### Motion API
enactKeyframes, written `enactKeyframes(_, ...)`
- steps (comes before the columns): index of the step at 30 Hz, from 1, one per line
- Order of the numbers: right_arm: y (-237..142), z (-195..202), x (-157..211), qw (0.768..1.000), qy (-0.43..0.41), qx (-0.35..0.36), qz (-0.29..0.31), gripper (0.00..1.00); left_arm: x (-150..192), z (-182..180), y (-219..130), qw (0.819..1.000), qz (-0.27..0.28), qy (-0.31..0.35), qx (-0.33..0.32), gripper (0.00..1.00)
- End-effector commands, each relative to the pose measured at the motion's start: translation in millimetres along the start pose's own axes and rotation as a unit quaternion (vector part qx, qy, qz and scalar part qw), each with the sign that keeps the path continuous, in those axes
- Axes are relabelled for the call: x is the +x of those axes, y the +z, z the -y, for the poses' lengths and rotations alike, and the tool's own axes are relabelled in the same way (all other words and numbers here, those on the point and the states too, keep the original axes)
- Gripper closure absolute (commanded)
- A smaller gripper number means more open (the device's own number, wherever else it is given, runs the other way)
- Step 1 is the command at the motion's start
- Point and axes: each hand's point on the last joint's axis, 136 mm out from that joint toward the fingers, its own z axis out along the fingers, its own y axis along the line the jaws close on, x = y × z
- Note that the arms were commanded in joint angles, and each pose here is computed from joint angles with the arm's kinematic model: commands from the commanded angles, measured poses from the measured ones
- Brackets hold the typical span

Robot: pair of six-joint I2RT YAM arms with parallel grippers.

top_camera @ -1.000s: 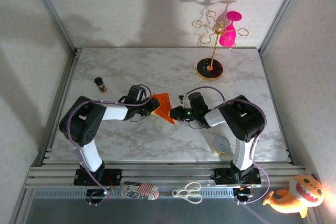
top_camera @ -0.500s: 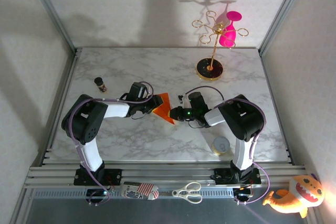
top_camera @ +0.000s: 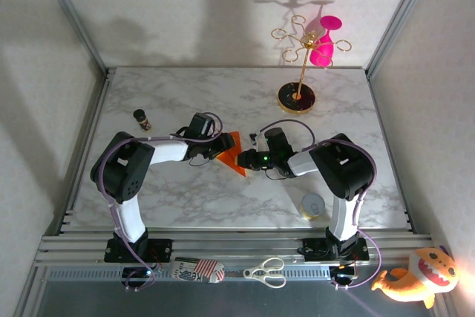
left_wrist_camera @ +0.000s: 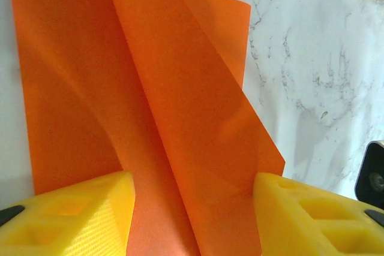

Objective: Fold a paper plane with a square sheet of paper (pick it up from the middle)
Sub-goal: Fourth fold the wing at the center of the table.

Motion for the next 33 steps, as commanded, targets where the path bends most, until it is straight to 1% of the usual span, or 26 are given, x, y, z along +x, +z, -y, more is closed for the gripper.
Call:
enactKeyframes(1, 2, 36, 5, 0.997, 0.015, 0.076, 0.004, 0.82, 32, -57, 11, 0.993, -0.044, -0.011, -0.107, 0.45)
enactKeyframes(5, 0, 36, 4, 0.997, 0.019, 0.076, 0.010, 0.87, 23, -42, 4, 0.995, -0.031, -0.004, -0.092, 0.44)
enactKeyframes(8, -1, 33, 3, 0.998, 0.028, 0.061, 0.014, 0.90, 12, -22, -4, 0.998, -0.014, 0.000, -0.059, 0.42)
enactKeyframes(12, -3, 31, 5, 0.998, 0.049, 0.034, 0.014, 0.94, -1, 4, -16, 1.000, 0.010, 0.001, 0.002, 0.41)
enactKeyframes(18, -4, 30, 7, 0.998, 0.063, 0.015, 0.008, 0.95, -5, 23, -24, 0.999, 0.018, 0.011, 0.048, 0.42)
enactKeyframes(24, -2, 32, 11, 0.998, 0.068, 0.017, -0.011, 0.95, -10, 39, -33, 0.996, 0.028, 0.035, 0.074, 0.51)
enactKeyframes(27, 0, 33, 13, 0.997, 0.073, 0.015, -0.019, 0.95, -7, 42, -30, 0.995, 0.019, 0.037, 0.088, 0.59)
enactKeyframes(33, 1, 35, 13, 0.996, 0.086, 0.017, -0.028, 0.95, -1, 44, -17, 0.993, -0.002, 0.029, 0.113, 0.70)
